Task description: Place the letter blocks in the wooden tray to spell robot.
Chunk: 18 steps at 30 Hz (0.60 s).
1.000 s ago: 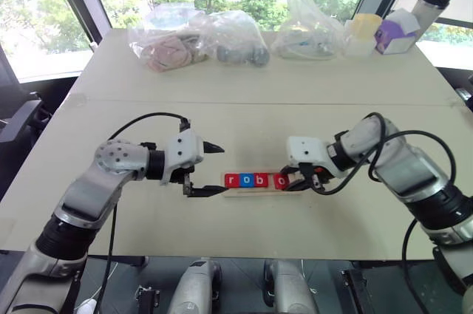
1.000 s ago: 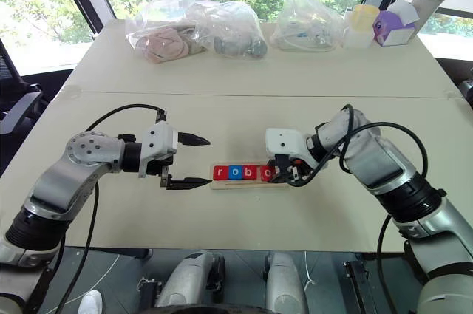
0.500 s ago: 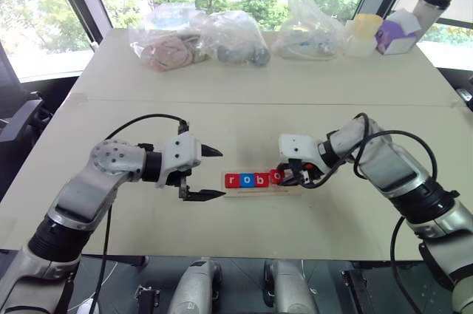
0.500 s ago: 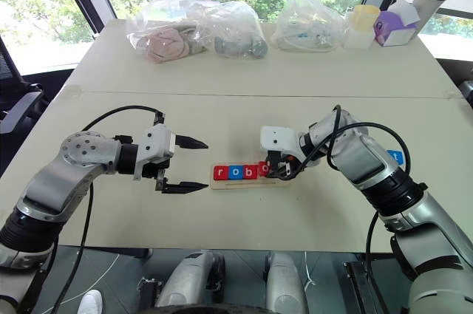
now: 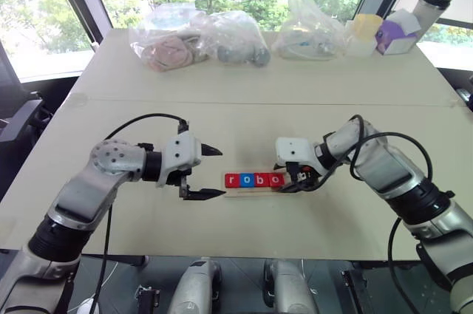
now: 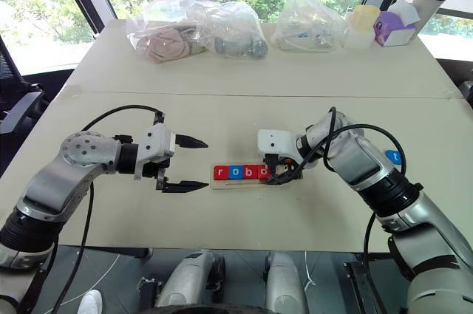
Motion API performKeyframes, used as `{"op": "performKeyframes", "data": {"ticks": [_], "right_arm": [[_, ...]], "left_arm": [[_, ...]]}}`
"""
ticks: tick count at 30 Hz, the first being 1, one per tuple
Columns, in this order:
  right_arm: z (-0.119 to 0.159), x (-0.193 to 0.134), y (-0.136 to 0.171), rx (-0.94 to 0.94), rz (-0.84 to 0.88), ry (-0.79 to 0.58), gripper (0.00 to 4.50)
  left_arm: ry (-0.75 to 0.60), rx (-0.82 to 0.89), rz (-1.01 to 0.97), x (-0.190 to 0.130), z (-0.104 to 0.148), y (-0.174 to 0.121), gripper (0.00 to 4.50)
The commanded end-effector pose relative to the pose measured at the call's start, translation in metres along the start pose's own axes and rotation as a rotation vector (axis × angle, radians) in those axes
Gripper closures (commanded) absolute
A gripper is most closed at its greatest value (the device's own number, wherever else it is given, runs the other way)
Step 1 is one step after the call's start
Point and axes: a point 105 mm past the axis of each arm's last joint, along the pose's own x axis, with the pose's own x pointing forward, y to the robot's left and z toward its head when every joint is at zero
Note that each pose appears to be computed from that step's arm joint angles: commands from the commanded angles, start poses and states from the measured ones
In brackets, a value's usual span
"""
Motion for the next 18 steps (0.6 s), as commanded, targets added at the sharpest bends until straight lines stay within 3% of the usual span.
{"op": "performKeyframes", "data": {"ticks": [1,9,18], "right_arm": [[0.010,-0.010,-0.007,-0.045,-0.036,-0.007,0.01],[0.021,-0.034,-0.028,-0.035,-0.157,-0.052,0.01],[0.008,-0.023,-0.021,-0.008,-0.130,-0.032,0.01]], "left_arm": [[-0.017,0.056,0.005,0.000,0.013,0.001,0.00],[-0.022,0.053,0.005,0.001,0.013,0.000,0.00],[-0.027,0.056,0.000,0.003,0.014,0.001,0.00]]}}
